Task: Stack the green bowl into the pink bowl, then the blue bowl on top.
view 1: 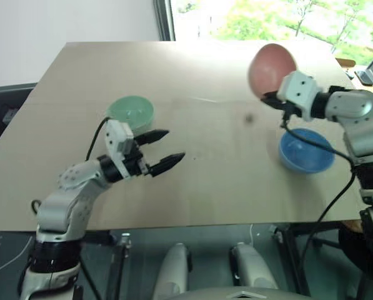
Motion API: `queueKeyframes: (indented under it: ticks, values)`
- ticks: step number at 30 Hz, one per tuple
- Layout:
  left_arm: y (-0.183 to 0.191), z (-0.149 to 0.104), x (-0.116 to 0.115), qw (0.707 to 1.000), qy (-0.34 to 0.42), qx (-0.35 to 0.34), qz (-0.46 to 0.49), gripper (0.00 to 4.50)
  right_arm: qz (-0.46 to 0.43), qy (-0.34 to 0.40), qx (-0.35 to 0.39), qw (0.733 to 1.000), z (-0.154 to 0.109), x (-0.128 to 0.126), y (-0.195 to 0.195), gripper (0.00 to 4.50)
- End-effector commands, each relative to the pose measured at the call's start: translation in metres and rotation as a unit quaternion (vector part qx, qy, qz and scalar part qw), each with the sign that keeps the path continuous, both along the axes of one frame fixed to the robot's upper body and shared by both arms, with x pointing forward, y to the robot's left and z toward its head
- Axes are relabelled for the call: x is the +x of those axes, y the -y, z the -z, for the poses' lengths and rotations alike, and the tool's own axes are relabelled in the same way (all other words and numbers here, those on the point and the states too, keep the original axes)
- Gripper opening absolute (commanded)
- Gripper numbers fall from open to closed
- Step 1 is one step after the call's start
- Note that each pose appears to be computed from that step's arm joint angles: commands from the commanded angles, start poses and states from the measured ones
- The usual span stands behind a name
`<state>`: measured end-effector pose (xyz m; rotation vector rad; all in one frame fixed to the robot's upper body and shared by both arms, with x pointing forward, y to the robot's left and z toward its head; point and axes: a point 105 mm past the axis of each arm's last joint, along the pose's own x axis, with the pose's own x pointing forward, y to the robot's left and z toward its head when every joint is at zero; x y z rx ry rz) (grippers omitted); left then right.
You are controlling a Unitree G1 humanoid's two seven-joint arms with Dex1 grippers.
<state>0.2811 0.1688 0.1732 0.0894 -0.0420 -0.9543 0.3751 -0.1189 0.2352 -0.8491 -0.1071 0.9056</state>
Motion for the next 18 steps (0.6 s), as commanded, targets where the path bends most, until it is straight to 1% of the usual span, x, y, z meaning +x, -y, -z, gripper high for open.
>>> queueKeyframes:
  ticks: [1, 3, 6, 9, 11, 14, 16, 18]
  values:
    - [-0.019, -0.013, -0.013, 0.999, 0.015, 0.033, 0.002, 4.5, -0.05, -0.028, 0.011, 0.998, 0.012, -0.016, -0.043, 0.1]
    - [-0.022, -0.015, -0.013, 0.999, 0.016, 0.038, 0.002, 4.5, -0.053, -0.047, 0.007, 0.997, 0.024, -0.016, -0.05, 0.1]
    - [-0.019, -0.019, -0.012, 0.999, 0.025, 0.033, 0.001, 4.5, -0.06, -0.076, 0.005, 0.995, 0.036, -0.017, -0.058, 0.1]
    - [-0.017, -0.018, -0.013, 0.999, 0.028, 0.032, 0.001, 4.5, -0.073, -0.108, 0.002, 0.991, 0.048, -0.022, -0.068, 0.1]
    - [-0.013, -0.017, -0.014, 0.999, 0.029, 0.027, 0.002, 4.5, -0.066, -0.117, -0.017, 0.991, 0.061, -0.018, -0.069, 0.1]
    - [-0.008, -0.016, -0.015, 0.999, 0.029, 0.018, 0.005, 4.5, -0.045, -0.13, -0.023, 0.99, 0.068, -0.009, -0.067, 0.1]
    - [-0.006, -0.015, -0.016, 0.999, 0.029, 0.018, 0.008, 4.5, -0.04, -0.139, -0.034, 0.989, 0.072, -0.006, -0.064, 0.55]
    - [-0.006, -0.013, -0.015, 0.999, 0.029, 0.027, 0.013, 4.5, -0.048, -0.152, -0.047, 0.986, 0.074, -0.01, -0.062, 1.21]
